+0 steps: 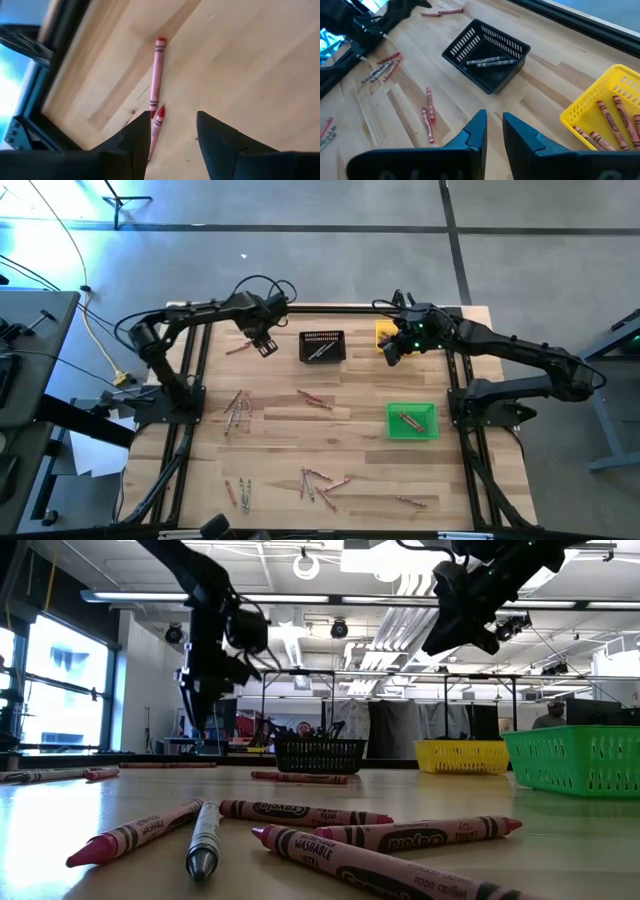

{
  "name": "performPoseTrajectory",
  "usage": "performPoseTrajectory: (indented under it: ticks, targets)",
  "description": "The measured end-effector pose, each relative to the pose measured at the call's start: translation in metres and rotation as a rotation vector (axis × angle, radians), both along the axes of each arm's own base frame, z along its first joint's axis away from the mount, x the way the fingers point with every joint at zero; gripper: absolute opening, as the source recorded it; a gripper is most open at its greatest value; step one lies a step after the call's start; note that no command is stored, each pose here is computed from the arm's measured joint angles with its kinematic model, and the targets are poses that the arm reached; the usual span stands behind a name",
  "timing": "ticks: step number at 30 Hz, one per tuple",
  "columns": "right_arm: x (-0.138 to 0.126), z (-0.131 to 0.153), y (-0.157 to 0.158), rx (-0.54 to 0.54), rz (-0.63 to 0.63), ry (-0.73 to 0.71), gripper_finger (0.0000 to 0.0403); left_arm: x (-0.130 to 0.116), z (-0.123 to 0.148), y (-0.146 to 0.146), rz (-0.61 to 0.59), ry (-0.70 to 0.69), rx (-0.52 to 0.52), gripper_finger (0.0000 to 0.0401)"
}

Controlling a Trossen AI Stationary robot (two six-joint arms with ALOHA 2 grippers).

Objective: Sort crayons
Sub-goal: Put the red crayon into the yellow basket

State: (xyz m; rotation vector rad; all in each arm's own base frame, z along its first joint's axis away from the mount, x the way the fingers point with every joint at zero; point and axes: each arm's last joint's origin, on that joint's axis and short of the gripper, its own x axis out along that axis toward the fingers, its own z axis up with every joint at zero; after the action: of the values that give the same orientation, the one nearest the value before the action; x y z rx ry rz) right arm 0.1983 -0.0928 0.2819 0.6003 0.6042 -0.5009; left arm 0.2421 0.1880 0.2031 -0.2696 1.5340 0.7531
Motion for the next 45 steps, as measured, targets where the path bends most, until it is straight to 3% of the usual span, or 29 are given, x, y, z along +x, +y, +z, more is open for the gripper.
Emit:
performPoseTrajectory:
  ticks: [6, 12, 18, 26, 30, 35, 41, 45]
  targets:
    - [-0.001, -0.001, 0.000, -0.015, 0.022, 0.026, 0.0083, -0.004, -0.025, 0.018, 0.057, 0.040, -0.073, 0.0143]
    - [-0.003, -0.001, -0.004, -0.037, -0.014, 0.037, 0.0121, -0.008, -0.032, 0.031, 0.090, 0.014, -0.072, 0.0143]
    - [-0.007, -0.001, -0.011, -0.043, -0.043, 0.041, 0.0126, -0.009, -0.039, 0.045, 0.095, -0.093, -0.115, 0.0142]
    - [-0.009, -0.002, -0.015, -0.043, -0.064, 0.042, 0.0126, -0.021, -0.058, 0.062, 0.152, -0.067, -0.161, 0.0142]
    - [-0.009, -0.002, -0.015, -0.043, -0.063, 0.042, 0.0126, -0.025, -0.066, 0.067, 0.177, -0.110, -0.237, 0.0139]
    - [-0.009, -0.002, -0.015, -0.037, -0.069, 0.039, 0.0126, -0.027, -0.072, 0.069, 0.191, -0.102, -0.268, 0.0101]
    - [-0.009, -0.002, -0.015, 0.000, -0.097, 0.024, 0.0126, -0.031, -0.073, 0.072, 0.228, -0.111, -0.273, 0.0012]
    - [-0.009, -0.002, -0.015, 0.005, -0.098, 0.021, 0.0126, -0.033, -0.074, 0.074, 0.269, -0.121, -0.276, 0.0010]
